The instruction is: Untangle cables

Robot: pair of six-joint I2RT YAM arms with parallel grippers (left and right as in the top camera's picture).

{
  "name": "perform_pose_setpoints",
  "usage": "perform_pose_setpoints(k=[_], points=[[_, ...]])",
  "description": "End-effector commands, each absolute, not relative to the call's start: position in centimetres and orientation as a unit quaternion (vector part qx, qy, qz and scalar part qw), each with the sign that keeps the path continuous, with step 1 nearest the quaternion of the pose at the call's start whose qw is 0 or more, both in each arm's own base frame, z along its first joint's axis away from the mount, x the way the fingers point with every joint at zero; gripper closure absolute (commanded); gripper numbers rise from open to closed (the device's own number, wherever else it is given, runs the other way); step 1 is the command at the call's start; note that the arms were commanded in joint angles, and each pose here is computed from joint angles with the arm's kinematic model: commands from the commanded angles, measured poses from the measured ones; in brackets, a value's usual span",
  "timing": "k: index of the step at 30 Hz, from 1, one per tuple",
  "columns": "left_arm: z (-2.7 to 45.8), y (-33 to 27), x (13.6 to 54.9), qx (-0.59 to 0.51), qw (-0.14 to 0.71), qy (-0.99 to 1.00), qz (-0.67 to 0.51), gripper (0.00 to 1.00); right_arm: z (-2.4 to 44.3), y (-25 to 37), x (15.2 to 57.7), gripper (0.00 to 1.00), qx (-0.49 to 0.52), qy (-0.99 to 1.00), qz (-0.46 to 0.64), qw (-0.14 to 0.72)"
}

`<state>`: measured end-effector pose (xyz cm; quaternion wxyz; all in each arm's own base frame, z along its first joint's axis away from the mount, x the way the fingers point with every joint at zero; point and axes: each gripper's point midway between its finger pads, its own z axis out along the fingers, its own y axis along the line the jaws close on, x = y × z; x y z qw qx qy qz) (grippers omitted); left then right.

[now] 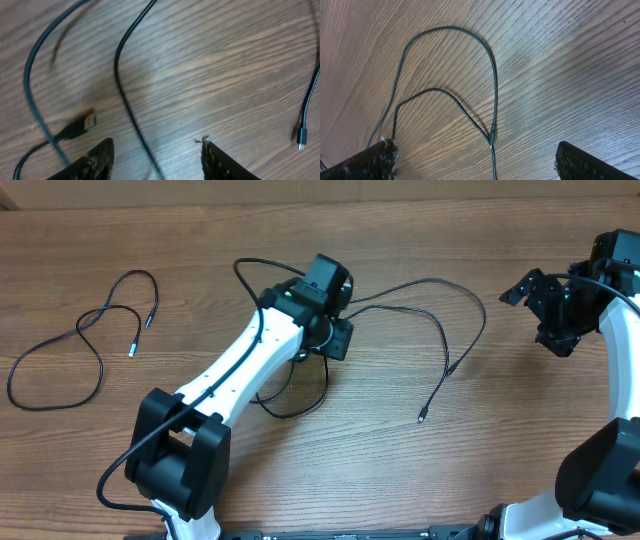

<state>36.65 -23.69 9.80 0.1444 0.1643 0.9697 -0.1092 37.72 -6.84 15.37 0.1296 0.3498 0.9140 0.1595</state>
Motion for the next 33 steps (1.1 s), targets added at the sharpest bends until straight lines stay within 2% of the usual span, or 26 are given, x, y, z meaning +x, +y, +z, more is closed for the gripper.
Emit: perform_pose_setpoints(k=[1,3,5,8,13,17,23,27,33], points=[[9.4,-23.1,37.6,0.169,0.173,0.968,-0.061,0.44,15.6,-7.0,37.5,0.00,0.348,0.915,0.156,0.134],[9.8,-21.8,39.2,0.157,0.207,0.966,-0.014,0.40,15.6,-7.0,37.5,0.00,0.348,0.915,0.156,0.134],[10.2,-20.6,40.3,0.160,0.228,0.960,0.019,0.32,15.6,-7.0,37.5,0.00,0.348,0.915,0.156,0.134],[10.5,-20.1,41.3,0.187,0.241,0.952,0.028,0.32,15.6,-7.0,37.5,0.00,0.348,0.915,0.156,0.134],[11.2,-19.0,44.3,0.160,0.282,0.946,0.012,0.36,15.6,-7.0,37.5,0.00,0.348,0.915,0.156,0.134],[9.7,-18.9,45.6,0.157,0.286,0.945,0.011,0.38,15.6,-7.0,37.5,0.00,0.348,0.915,0.156,0.134],[6.8,-21.1,41.7,0.193,0.197,0.960,-0.047,0.44,15.6,-7.0,37.5,0.00,0.348,0.915,0.156,0.134],[6.3,-21.7,40.1,0.204,0.168,0.963,-0.057,0.47,15.6,-7.0,37.5,0.00,0.348,0.915,0.156,0.134],[6.0,-23.1,38.1,0.219,0.141,0.963,-0.068,0.58,15.6,-7.0,37.5,0.00,0.348,0.915,0.156,0.134]])
